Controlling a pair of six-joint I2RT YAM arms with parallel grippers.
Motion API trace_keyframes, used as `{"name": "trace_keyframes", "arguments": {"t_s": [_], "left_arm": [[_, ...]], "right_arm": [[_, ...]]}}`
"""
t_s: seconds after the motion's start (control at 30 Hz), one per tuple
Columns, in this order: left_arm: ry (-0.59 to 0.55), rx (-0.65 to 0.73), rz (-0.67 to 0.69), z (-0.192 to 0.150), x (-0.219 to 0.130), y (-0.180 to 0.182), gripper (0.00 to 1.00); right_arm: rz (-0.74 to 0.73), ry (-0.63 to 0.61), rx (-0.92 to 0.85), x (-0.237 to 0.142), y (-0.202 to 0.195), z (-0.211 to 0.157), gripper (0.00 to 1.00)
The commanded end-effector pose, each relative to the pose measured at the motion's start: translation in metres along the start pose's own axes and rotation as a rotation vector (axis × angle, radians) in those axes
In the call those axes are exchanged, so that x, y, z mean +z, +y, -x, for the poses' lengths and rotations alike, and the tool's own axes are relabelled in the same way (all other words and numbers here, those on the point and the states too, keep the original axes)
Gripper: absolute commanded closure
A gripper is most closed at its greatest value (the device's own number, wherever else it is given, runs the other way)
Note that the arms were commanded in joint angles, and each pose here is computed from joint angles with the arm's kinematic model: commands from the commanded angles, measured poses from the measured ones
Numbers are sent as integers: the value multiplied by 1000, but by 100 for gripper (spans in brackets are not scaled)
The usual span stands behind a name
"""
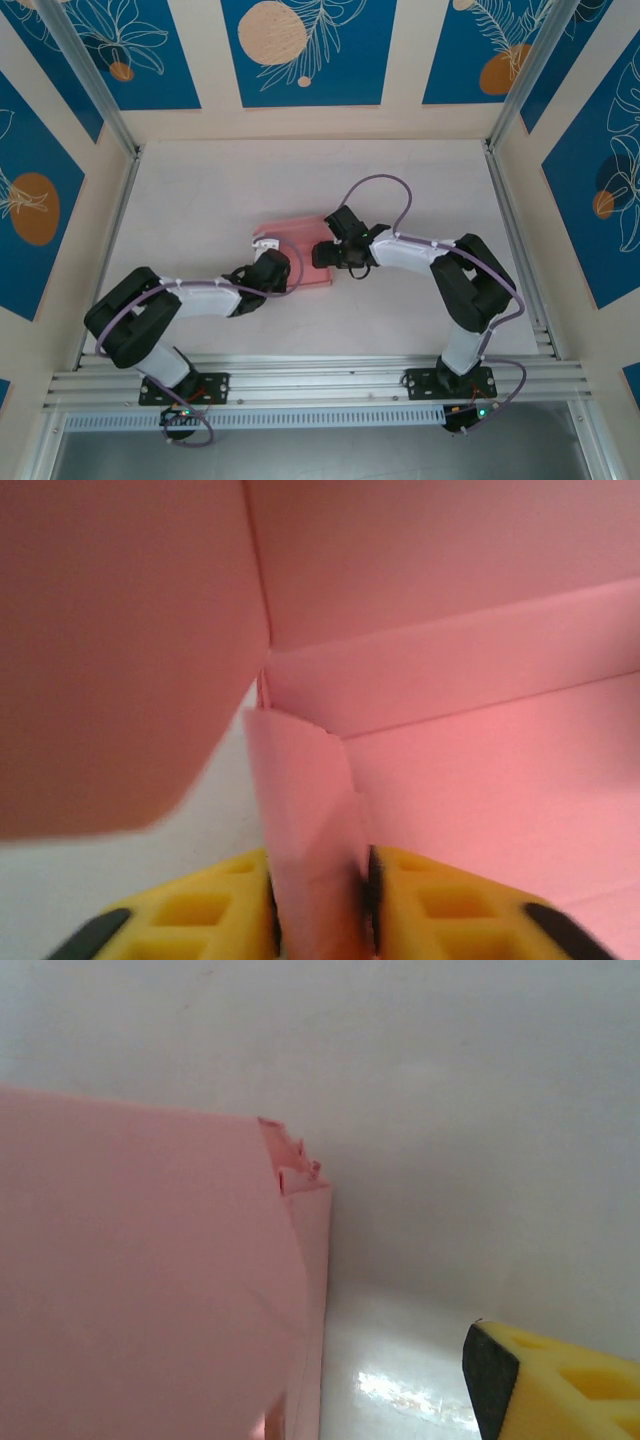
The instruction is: Fold the paper box
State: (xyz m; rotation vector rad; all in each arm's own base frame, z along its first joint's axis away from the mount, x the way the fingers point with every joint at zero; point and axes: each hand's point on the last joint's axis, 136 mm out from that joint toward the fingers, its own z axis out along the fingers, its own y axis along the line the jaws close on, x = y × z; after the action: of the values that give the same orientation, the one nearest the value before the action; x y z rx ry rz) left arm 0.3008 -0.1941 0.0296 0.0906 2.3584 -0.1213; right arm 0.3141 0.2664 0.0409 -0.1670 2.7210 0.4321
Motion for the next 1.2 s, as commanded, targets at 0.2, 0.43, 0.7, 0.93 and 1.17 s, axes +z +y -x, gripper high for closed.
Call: {"name": "trace_keyframes", "arguments": {"t_s": [0.2, 0.43, 0.7, 0.93, 1.17], "left_arm": [[146, 145, 165, -16, 10, 22, 88], [171, 166, 224, -18, 8, 32, 89], [160, 153, 487, -13, 1, 75, 95], [199, 100, 415, -33, 14, 69, 100], [156, 24, 137, -6, 2, 21, 61]], "right_arm": [[-112, -32, 5, -1, -1, -6, 29], [-198, 6, 28, 9, -10, -17, 46], [-319, 27, 14, 13, -14, -29, 73], [-304, 35, 2, 16, -8, -32, 75], [-256, 30, -47, 16, 14, -23, 73]]}}
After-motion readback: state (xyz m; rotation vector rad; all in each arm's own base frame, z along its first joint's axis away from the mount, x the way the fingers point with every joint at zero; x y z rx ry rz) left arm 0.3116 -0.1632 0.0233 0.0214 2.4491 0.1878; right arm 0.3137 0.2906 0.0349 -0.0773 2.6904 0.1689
